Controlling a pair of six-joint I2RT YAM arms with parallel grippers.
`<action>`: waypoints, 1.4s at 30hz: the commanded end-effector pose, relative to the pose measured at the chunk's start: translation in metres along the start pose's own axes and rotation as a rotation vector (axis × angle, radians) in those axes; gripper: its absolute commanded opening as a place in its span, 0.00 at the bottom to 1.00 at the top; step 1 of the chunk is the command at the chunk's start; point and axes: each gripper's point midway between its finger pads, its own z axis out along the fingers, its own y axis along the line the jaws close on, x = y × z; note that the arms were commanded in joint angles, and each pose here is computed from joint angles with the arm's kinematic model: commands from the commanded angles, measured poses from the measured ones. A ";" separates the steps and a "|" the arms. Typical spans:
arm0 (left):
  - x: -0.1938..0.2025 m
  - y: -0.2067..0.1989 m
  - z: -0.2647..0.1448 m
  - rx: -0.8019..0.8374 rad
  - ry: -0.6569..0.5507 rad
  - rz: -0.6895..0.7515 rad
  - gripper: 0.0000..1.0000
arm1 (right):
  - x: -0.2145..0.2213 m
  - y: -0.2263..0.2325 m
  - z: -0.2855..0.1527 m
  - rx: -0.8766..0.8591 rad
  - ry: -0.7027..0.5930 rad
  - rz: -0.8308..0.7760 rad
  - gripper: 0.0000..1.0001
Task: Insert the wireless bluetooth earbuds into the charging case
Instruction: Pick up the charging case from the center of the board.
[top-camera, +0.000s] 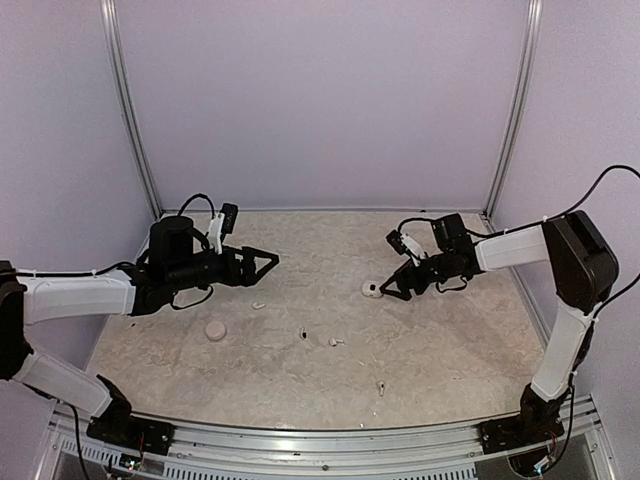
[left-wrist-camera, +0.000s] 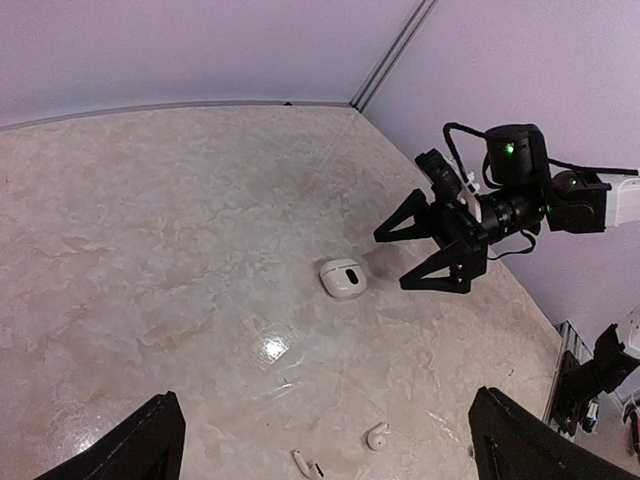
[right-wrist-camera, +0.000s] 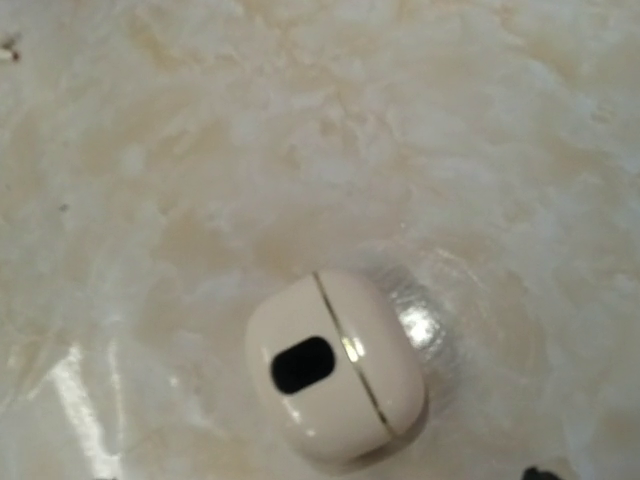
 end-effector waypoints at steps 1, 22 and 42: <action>-0.024 -0.029 -0.006 0.116 -0.063 0.065 0.99 | -0.002 0.003 0.011 -0.025 0.009 -0.076 0.85; -0.021 -0.045 -0.003 0.200 -0.030 0.091 0.99 | 0.021 0.002 0.062 -0.061 0.230 -0.216 0.74; -0.024 -0.036 -0.003 0.143 -0.036 0.074 0.99 | 0.056 0.016 0.067 -0.002 0.396 -0.292 0.59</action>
